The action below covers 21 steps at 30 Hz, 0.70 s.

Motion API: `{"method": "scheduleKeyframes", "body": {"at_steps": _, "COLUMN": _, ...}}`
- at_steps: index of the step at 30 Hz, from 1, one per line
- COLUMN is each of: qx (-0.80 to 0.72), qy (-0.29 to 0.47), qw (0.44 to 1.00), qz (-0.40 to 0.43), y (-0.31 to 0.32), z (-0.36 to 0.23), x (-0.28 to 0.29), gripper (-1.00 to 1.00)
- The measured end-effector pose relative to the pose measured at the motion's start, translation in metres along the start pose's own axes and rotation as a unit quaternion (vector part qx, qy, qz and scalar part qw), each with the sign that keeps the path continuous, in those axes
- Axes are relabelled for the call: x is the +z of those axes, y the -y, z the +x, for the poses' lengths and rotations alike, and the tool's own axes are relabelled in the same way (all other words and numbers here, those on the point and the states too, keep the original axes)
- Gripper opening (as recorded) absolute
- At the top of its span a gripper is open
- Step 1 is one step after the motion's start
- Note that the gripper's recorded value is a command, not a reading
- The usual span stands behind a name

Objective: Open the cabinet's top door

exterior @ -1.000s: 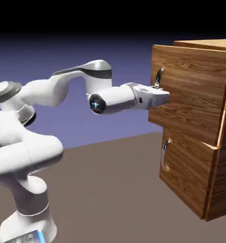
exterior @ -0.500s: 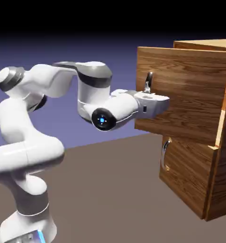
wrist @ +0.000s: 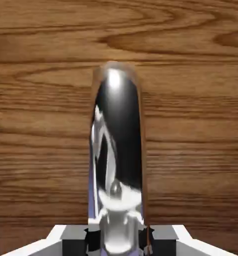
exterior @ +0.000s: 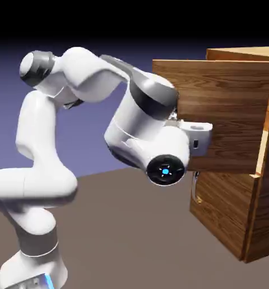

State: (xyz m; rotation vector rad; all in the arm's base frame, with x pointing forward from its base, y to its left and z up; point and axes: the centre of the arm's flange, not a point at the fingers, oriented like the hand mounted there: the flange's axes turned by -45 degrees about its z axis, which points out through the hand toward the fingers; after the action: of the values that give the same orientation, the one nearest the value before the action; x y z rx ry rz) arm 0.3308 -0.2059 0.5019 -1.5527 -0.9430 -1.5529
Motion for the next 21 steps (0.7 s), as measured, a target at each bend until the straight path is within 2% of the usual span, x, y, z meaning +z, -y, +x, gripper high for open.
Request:
{"method": "scheduleKeyframes", "body": {"at_steps": 10, "qx": 0.000, "qy": 0.000, "qw": 0.994, "qz": 0.109, "y": -0.037, "z": 0.000, "x": -0.050, "gripper": -1.00}}
{"method": "scheduleKeyframes", "body": {"at_steps": 21, "qx": 0.000, "qy": 0.000, "qw": 0.986, "qz": 0.164, "y": -0.060, "z": 0.000, "x": -0.072, "gripper": -1.00}}
